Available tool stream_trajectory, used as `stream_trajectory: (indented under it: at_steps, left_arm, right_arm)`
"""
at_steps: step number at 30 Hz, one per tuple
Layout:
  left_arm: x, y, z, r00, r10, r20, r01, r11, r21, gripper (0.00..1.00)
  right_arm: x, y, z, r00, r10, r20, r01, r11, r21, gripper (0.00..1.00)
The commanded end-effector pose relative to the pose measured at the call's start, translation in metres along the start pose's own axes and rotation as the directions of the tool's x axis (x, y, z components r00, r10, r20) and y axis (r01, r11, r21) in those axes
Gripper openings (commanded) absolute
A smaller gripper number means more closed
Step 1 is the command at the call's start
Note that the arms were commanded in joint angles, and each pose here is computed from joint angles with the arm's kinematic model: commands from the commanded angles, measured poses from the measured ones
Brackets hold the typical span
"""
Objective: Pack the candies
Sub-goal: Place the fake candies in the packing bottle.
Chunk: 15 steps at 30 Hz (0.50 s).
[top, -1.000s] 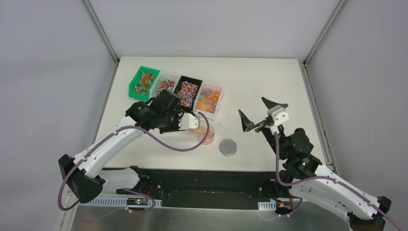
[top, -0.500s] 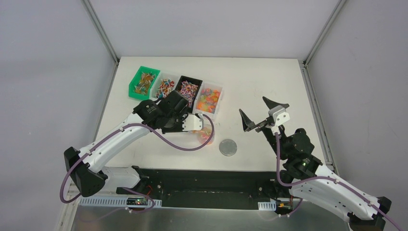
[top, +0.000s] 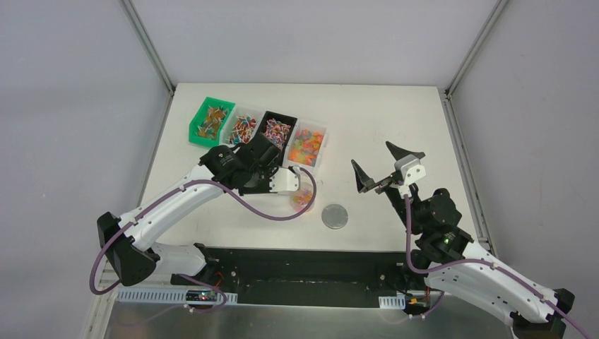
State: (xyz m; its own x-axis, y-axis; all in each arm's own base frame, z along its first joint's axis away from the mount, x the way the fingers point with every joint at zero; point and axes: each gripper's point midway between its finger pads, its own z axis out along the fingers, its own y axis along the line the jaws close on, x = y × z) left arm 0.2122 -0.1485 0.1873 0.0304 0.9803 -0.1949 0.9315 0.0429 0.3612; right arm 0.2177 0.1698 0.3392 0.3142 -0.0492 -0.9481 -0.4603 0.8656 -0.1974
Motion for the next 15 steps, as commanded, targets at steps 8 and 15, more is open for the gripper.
stream_trajectory:
  at_steps: [8,15]
  left_arm:
    - [-0.017,0.026,-0.017,0.992,-0.119,0.039,0.123,0.987,-0.103,0.0]
    - [-0.028,0.043,-0.023,0.976,-0.179,0.124,0.2,0.962,-0.188,0.0]
  right_arm:
    - [-0.015,-0.005,0.001,0.999,0.018,0.046,-0.019,1.0,0.022,1.0]
    - [-0.016,-0.006,0.0,0.998,0.022,0.051,-0.023,1.0,0.021,1.0]
